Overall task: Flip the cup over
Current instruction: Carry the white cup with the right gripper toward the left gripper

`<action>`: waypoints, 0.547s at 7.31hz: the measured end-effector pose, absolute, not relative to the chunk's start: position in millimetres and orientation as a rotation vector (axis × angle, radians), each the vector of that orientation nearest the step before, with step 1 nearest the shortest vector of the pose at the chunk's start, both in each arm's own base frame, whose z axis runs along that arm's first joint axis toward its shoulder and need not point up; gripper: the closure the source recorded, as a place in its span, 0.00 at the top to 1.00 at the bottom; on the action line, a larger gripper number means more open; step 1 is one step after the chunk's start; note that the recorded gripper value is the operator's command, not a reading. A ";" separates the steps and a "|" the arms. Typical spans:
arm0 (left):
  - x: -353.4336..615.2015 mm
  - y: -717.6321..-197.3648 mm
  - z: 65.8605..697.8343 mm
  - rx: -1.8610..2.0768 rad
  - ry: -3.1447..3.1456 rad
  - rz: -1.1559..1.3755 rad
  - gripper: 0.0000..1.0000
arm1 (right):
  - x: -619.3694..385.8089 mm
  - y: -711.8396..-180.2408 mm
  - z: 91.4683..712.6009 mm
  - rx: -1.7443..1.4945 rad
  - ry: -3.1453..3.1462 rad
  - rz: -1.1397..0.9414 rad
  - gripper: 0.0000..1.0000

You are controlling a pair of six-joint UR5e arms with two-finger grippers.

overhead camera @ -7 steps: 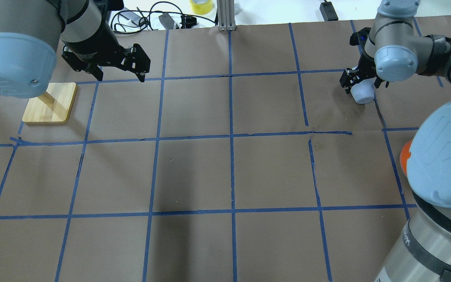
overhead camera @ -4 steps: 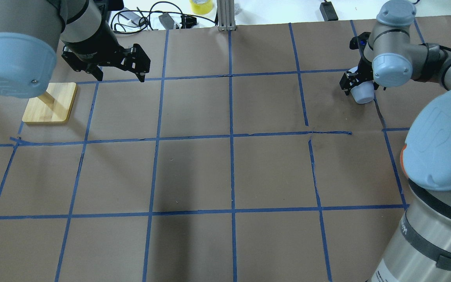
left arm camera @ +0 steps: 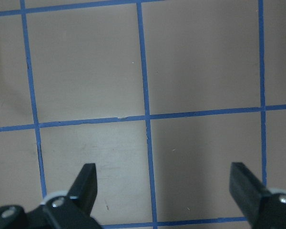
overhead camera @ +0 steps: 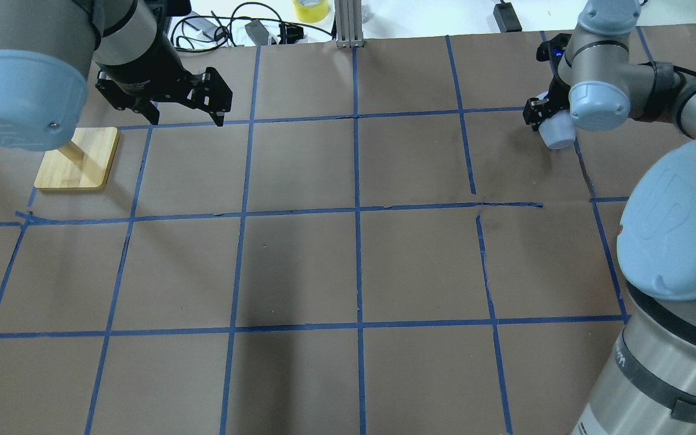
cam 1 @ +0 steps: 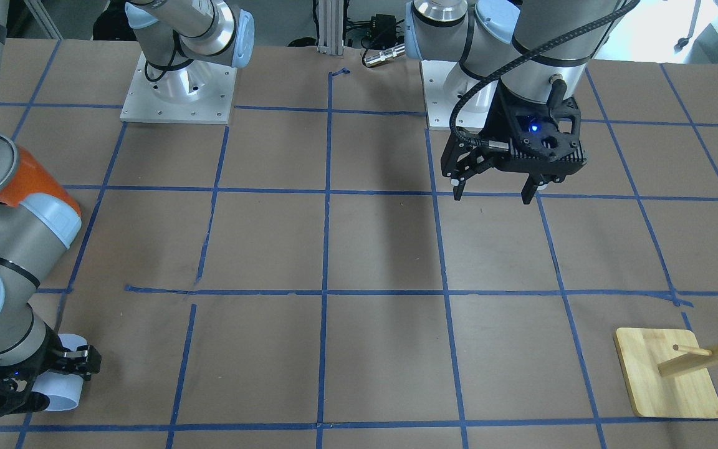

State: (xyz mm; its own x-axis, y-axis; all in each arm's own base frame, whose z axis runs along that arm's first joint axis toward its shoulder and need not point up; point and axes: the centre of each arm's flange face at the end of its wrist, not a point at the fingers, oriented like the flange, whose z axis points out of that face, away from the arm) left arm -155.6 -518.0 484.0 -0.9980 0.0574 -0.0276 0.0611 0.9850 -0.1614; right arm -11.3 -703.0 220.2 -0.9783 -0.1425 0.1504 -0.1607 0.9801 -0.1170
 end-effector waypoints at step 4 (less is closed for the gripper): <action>-155.5 -517.9 484.0 0.093 3.106 -0.253 1.00 | 204.7 -670.8 275.3 0.691 -2.898 0.365 0.12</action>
